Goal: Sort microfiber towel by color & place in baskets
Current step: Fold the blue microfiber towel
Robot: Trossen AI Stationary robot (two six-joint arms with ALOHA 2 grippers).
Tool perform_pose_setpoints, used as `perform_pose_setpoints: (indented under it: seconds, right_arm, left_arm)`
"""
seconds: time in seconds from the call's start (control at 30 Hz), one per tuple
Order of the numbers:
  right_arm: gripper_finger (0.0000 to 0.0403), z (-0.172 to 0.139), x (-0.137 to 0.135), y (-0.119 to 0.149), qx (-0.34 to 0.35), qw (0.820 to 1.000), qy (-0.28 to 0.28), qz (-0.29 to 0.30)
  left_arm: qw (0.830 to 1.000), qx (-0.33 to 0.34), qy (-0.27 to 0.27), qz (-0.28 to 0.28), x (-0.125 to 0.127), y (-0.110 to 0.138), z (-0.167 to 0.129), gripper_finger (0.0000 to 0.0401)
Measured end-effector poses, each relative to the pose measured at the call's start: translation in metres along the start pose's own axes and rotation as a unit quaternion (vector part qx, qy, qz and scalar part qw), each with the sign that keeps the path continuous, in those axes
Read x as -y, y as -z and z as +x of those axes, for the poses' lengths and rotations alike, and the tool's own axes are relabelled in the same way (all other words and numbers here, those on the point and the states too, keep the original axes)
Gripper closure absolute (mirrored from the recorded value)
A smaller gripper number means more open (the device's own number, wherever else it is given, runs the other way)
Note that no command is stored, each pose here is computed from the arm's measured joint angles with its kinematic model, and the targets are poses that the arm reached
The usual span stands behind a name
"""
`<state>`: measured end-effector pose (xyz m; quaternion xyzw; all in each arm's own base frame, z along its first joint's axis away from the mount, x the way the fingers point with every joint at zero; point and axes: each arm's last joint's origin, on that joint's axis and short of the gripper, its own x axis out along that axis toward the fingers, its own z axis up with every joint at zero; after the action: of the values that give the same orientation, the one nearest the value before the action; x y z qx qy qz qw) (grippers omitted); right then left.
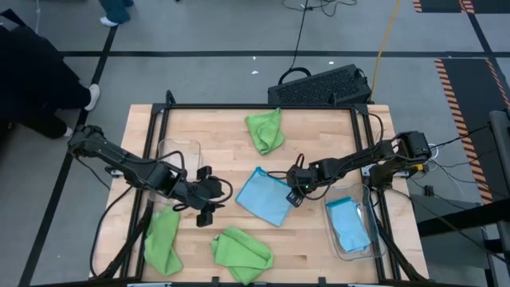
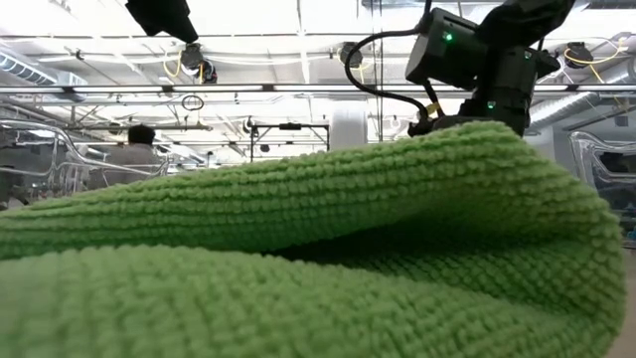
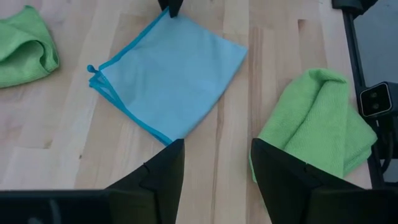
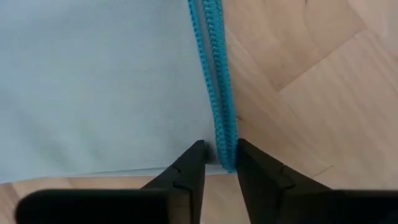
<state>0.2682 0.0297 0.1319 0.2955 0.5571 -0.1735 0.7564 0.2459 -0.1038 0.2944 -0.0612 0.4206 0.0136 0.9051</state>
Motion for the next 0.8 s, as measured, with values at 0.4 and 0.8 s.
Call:
perform_pose_setpoints:
  seconds: [0.4,0.8]
  right_arm:
    - [0.0387,-0.021,-0.003,-0.001,0.023,0.999,-0.04,0.001]
    - [0.0293,-0.028,-0.003,-0.003,0.052,0.998,-0.031,0.014]
  left_arm:
    - [0.999,0.026,-0.012,-0.016,0.0,-0.004,0.0,0.0213]
    - [0.999,0.033,-0.009,-0.005,0.001,-0.005,0.0,0.0213]
